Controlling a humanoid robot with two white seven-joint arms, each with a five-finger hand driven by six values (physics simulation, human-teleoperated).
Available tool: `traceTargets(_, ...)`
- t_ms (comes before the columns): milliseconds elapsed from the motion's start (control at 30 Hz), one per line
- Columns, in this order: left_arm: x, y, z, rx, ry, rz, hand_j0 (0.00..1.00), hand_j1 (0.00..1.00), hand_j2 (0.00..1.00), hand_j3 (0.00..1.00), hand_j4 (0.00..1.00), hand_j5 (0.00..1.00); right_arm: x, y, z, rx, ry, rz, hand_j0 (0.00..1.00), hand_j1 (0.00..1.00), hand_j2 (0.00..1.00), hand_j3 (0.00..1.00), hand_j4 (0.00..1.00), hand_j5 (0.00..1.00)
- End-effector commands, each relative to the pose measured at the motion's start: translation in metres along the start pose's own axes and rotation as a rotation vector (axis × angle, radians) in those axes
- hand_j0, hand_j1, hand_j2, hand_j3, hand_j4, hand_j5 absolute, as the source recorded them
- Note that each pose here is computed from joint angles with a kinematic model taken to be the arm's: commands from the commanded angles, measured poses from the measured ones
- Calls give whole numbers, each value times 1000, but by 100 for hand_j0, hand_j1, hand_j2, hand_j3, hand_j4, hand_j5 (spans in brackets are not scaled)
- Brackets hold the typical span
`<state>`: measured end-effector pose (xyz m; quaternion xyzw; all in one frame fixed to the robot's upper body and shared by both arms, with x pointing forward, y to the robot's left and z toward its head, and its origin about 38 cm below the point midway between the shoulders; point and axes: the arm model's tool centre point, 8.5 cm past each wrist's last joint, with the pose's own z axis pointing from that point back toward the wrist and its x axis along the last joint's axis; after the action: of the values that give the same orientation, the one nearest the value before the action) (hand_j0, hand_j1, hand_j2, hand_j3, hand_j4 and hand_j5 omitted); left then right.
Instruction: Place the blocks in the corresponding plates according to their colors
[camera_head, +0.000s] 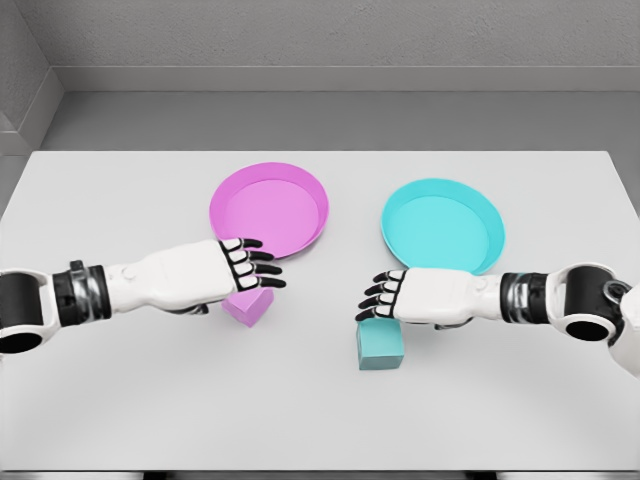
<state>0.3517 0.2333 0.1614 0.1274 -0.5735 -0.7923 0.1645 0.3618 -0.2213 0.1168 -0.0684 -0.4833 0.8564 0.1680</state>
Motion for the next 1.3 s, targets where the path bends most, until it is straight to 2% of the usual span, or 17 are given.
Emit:
traceTargets(0,-2,-9,-4,-15,1,24,100,100,100,100,100,100,2,-2,-3,-11,-7,-4,100,100,100,100,100,100)
traceTargets(167,-7,-14,-19,-19,-2,40,100,100,100,100,100,100,8,-4,-13,5,-28,-3,100,100,100,100,100,100)
traceTargets(333,1,-20,-25,-38,-34,45,100,100,100,100,100,100,18,-1,-26,16,-63,3,100,100,100,100,100,100)
traceTargets(500,3,-21,-29,-50,-50,42,100,100,100,100,100,100,20,5,-28,30,-62,5,100,100,100,100,100,100)
traceTargets(800,-13,-31,-30,-98,-22,56,100,100,100,100,100,100,17,17,-28,65,-52,-8,100,100,100,100,100,100)
traceTargets(1033,-16,-35,-39,-93,-20,74,100,100,100,100,100,100,16,17,-28,67,-50,-5,83,83,83,83,83,83)
traceTargets(1267,-25,-41,-40,-105,4,91,100,100,100,100,100,100,14,16,-25,65,-43,-2,76,76,76,76,76,76)
